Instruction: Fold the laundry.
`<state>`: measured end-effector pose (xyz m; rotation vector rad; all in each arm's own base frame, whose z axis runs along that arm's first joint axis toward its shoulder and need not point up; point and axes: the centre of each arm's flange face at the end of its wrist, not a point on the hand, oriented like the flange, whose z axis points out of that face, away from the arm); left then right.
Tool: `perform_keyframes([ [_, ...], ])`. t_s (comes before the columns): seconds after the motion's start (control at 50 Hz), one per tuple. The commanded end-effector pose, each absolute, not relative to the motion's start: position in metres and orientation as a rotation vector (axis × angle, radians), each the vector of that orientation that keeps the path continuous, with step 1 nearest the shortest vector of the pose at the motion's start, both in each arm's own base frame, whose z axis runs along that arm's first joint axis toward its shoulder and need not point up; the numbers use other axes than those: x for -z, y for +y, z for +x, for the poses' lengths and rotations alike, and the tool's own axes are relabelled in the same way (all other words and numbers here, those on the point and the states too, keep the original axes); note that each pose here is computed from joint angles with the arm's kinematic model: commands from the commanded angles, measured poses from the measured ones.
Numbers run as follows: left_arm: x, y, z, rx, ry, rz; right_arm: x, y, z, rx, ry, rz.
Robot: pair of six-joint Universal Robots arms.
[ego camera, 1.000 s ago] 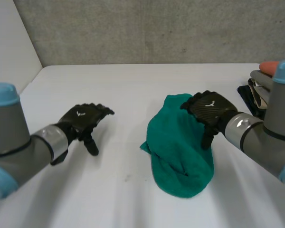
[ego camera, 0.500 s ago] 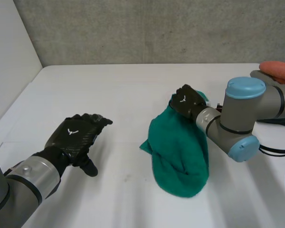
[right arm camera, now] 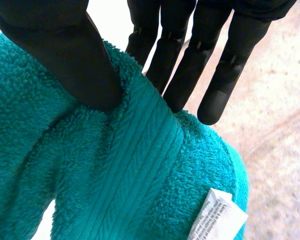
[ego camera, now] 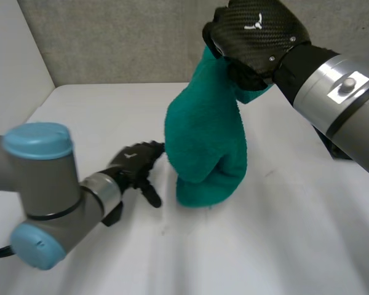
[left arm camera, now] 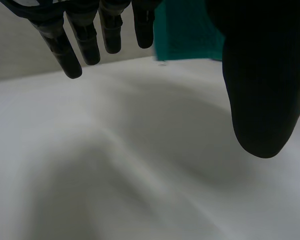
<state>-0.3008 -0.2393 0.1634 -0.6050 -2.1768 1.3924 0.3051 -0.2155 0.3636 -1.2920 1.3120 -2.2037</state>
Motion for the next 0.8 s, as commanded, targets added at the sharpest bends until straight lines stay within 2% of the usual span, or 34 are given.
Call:
perform_keyframes([
  [0.02,-0.151,-0.223,-0.343,-1.103,-2.067,-0.529,-0.363,-0.191,0.308,2.113,1.31,-1.239],
  [0.1,-0.15,-0.208,-0.354,-0.925,-2.024,-0.424,-0.346,-0.197,0.309,2.095,1.351,-1.252],
  [0.22,-0.158,-0.211,-0.34,-0.812,-1.991,-0.204,-0.313,-0.212,0.31,2.075,1.42,-1.298],
  [0.32,-0.181,-0.242,-0.306,-0.981,-1.919,-0.065,-0.286,-0.224,0.311,2.077,1.456,-1.385],
  [0.38,-0.193,-0.26,-0.288,-1.091,-1.894,-0.012,-0.282,-0.23,0.309,2.087,1.468,-1.407],
  [0.48,-0.211,-0.295,-0.244,-1.287,-1.912,0.099,-0.275,-0.237,0.31,2.075,1.494,-1.396],
  [0.62,-0.208,-0.302,-0.219,-1.346,-2.027,0.032,-0.25,-0.22,0.322,1.922,1.544,-1.414],
  [0.76,-0.193,-0.278,-0.224,-1.271,-2.21,-0.22,-0.198,-0.215,0.315,1.717,1.767,-1.593],
  [0.8,-0.191,-0.273,-0.222,-1.245,-2.253,-0.245,-0.195,-0.217,0.309,1.687,1.831,-1.645],
])
